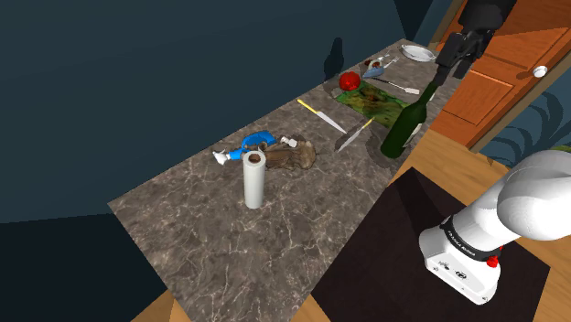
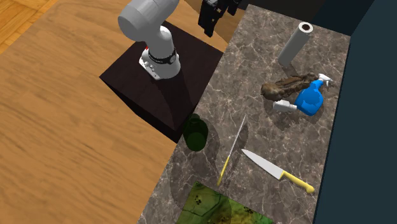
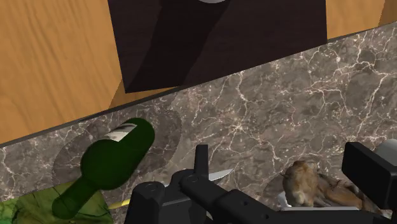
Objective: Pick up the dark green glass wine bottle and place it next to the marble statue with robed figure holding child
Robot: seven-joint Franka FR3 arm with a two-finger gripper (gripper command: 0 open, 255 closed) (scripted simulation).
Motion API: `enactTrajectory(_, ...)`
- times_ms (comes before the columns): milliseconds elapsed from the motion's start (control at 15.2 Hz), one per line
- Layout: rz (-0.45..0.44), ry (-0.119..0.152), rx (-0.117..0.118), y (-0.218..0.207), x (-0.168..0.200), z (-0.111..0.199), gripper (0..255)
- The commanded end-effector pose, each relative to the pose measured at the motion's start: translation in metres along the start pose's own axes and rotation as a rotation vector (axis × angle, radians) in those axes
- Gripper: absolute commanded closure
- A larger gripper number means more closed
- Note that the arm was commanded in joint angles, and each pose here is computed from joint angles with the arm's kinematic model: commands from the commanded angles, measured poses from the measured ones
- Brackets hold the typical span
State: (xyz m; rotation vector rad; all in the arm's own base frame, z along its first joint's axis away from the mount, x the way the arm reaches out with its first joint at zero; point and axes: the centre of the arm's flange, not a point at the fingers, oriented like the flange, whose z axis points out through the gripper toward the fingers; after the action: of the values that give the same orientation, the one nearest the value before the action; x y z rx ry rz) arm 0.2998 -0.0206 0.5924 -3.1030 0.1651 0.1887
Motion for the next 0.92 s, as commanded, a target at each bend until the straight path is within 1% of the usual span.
enactTrajectory(0,0.0,0.0,0.0,0.0,0.0,0.0,0)
enactTrajectory(858,0.027,0.122,0.012,0.148,0.052,0.055,0)
